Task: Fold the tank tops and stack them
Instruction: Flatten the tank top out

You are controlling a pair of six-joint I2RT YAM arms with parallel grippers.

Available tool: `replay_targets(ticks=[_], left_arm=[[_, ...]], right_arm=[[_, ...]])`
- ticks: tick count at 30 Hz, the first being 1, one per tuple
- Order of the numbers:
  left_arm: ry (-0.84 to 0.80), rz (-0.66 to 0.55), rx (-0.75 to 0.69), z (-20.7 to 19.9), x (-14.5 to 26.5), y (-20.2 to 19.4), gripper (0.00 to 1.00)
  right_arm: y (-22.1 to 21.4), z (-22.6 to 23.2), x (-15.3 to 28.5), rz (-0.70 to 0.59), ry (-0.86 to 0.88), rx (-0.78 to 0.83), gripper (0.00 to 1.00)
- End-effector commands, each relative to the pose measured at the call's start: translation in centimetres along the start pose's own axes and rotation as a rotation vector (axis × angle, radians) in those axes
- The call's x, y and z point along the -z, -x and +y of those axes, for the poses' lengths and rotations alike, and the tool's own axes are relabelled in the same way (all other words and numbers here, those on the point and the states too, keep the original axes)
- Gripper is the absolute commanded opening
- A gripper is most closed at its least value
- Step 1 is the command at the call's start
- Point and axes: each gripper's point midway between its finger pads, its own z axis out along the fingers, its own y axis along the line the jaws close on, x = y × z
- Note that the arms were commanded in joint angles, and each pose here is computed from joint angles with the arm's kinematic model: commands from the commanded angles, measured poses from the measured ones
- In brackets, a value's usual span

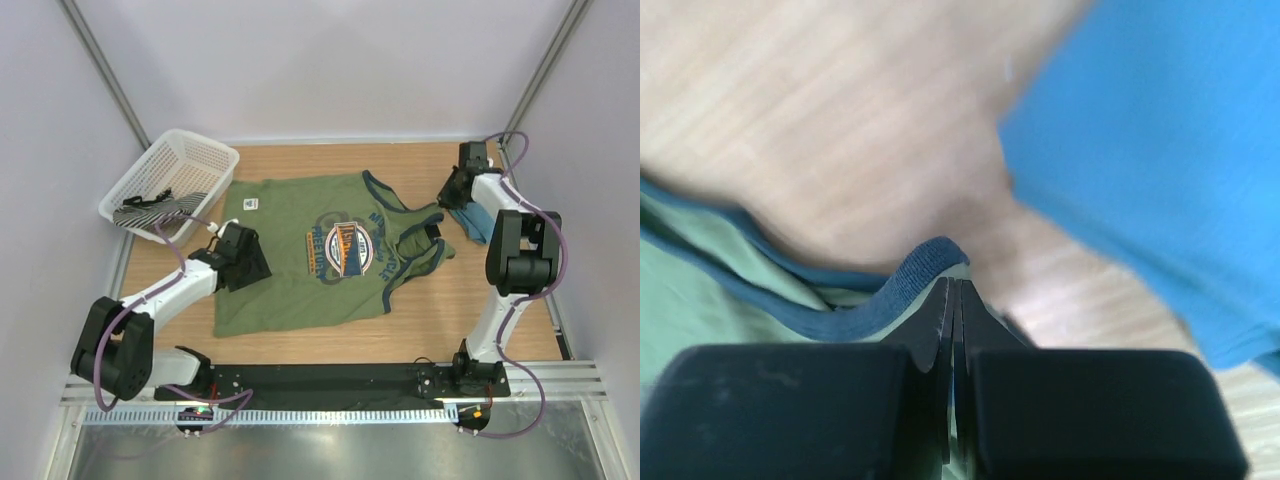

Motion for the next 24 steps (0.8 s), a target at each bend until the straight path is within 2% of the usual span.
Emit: replay_targets(ticks=[1, 4, 8, 15, 16, 17, 19, 21, 23, 24], left_arm=[[0.04, 0.005, -0.012, 1.4, -1.1, -0.4, 0.65], [0.066, 0.04, 0.001, 2.4, -1.8, -1.2, 0.63], [0.072, 0.027, 0.011, 3.0, -1.6, -1.3, 0.63], [0.089, 0.008, 0.027, 4.0, -0.9, -0.8, 0.63], [0.079, 0.009, 0.034, 4.0, -0.9, -0.8, 0.63], [0.078, 0.008, 0.037, 4.0, -0.9, -0.8, 0.63], [0.073, -0.006, 0.041, 3.9, -0.6, -0.6, 0.63], [0.061, -0.022, 0.047, 3.8, -0.2, -0.3, 0.63], [0.042, -0.054, 0.051, 3.4, 0.4, 0.5, 0.63], [0.036, -0.064, 0.056, 3.3, 0.7, 0.7, 0.63]], right_arm=[[6.1, 0.6, 2.1, -0.146, -0.031, -0.026, 0.01], [6.9, 0.7, 1.6, -0.154, -0.048, -0.036, 0.01], [7.3, 0.2, 1.4, -0.178, -0.075, -0.052, 0.01], [10.6, -0.5, 1.4, -0.237, -0.054, -0.137, 0.01], [10.7, -0.1, 1.3, -0.231, -0.039, -0.137, 0.07], [10.5, 0.1, 1.2, -0.217, -0.029, -0.133, 0.19], [10.0, 0.9, 1.2, -0.185, 0.008, -0.123, 0.51], [8.5, 0.5, 1.4, -0.159, 0.008, -0.118, 0.53], [8.7, 0.6, 4.1, -0.214, 0.029, -0.124, 0.53], [6.4, -0.6, 3.9, -0.177, 0.008, -0.122, 0.54]])
